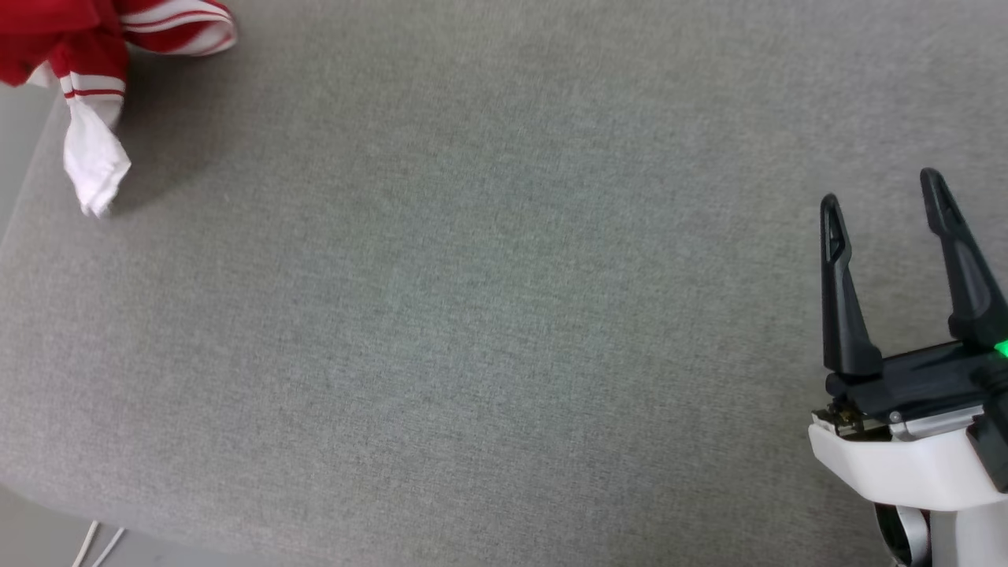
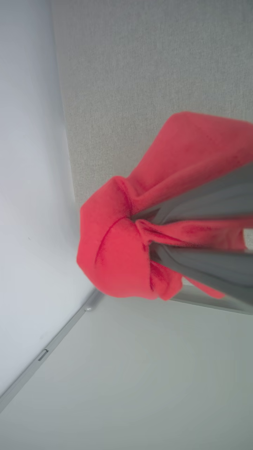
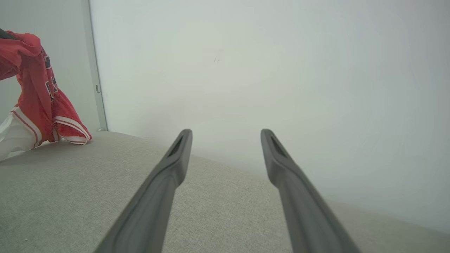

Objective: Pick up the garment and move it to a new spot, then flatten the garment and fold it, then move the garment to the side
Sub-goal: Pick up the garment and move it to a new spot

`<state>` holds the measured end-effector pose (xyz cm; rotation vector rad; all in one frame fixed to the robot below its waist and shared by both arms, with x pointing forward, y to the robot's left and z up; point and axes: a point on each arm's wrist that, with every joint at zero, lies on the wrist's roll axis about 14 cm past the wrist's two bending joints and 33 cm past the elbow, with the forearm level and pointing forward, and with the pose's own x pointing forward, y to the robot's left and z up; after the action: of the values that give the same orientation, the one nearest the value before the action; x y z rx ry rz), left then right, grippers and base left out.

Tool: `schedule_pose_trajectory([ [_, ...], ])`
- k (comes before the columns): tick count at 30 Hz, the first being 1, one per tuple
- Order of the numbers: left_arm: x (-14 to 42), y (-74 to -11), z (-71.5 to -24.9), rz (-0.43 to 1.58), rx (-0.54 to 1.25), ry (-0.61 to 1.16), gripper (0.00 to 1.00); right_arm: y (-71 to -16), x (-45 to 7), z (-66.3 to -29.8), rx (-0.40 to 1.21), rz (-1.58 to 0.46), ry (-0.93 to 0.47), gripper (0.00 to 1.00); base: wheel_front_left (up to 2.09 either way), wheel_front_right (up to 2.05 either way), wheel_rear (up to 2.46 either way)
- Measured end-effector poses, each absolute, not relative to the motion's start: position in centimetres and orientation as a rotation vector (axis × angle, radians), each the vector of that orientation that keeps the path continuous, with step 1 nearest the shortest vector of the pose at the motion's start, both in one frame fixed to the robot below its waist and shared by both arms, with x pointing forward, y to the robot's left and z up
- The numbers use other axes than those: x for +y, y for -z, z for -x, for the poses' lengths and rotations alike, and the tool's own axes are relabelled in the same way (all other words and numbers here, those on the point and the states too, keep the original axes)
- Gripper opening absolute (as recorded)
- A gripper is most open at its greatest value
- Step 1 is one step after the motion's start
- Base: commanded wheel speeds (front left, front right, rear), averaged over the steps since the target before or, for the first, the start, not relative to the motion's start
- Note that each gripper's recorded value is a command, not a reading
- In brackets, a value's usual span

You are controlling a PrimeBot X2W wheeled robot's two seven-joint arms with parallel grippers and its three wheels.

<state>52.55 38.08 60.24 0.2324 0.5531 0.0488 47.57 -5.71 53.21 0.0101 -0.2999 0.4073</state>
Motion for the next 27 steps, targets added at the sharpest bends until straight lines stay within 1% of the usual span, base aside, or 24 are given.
schedule_pose_trajectory([
  [7,32.0,-66.7,-52.9,-0.338,0.417,0.097,0.00,-55.9,-7.2,-45.6,-0.335,-0.013,-0.371,1.00,0.00,0.00,0.00],
  [15,22.3,-71.6,-52.9,-0.435,0.269,0.322,0.00,-58.0,-10.1,-43.6,-0.362,-0.020,-0.295,1.00,0.00,0.00,0.00],
  [21,15.4,-72.9,-52.4,-0.484,0.195,0.492,0.00,-59.2,-12.8,-42.1,-0.382,-0.002,-0.224,1.00,0.00,0.00,0.00],
  [27,9.5,-72.2,-51.6,-0.506,0.150,0.656,0.00,-59.6,-15.3,-40.7,-0.382,0.020,-0.154,1.00,0.00,0.00,0.00],
])
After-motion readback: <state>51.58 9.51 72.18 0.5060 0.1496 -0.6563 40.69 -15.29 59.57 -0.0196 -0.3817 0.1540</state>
